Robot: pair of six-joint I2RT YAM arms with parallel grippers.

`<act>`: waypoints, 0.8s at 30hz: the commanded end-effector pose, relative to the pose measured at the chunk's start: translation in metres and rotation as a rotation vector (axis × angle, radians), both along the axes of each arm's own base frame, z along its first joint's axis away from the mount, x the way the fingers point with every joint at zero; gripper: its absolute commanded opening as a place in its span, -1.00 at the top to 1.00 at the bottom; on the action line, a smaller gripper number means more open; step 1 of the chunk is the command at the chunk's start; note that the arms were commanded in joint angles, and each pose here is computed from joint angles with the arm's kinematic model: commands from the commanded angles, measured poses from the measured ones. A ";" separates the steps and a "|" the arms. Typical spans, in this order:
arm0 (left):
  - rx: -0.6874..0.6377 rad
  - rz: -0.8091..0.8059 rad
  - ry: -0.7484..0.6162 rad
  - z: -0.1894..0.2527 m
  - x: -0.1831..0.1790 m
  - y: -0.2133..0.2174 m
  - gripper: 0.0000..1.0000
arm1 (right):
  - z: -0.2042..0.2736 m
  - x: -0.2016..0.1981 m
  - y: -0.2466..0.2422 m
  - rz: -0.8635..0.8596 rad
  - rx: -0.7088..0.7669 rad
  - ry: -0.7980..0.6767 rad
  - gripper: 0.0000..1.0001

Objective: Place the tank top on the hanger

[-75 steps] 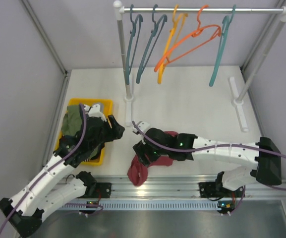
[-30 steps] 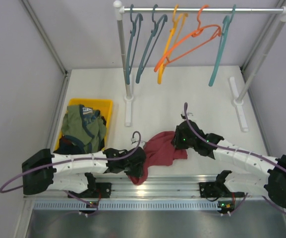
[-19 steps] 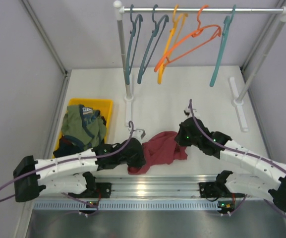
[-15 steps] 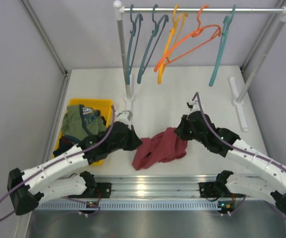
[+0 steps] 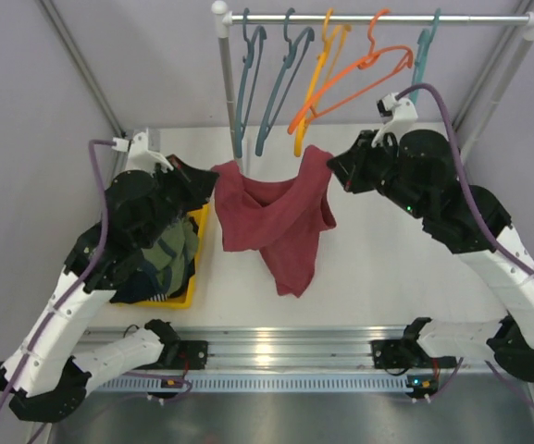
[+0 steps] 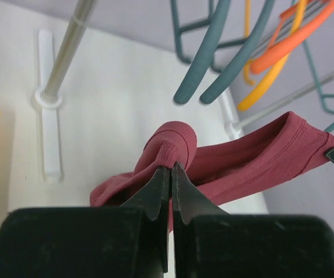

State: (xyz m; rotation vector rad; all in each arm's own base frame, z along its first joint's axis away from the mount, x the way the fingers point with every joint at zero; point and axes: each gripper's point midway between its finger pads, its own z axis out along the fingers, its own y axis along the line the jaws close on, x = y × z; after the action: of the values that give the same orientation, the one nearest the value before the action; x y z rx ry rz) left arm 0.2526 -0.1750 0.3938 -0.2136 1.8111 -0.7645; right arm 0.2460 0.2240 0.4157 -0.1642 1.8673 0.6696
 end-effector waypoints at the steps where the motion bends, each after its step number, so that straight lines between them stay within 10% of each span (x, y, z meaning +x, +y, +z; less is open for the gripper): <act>1: -0.003 0.077 -0.104 0.048 -0.006 0.026 1.00 | 0.026 0.003 -0.005 0.017 -0.064 -0.041 1.00; 10: -0.012 -0.009 0.016 -0.003 -0.010 0.005 1.00 | 0.005 -0.011 -0.019 0.007 -0.048 -0.009 1.00; 24: 0.015 -0.138 0.428 -0.249 -0.027 -0.034 1.00 | -0.292 -0.070 -0.040 -0.052 -0.065 0.476 0.88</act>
State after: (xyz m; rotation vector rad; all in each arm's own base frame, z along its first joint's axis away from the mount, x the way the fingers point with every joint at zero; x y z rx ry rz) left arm 0.2126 -0.1836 0.1280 -0.2610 2.3545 -0.6684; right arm 0.1645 0.1663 0.1133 -0.1160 2.4260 0.5012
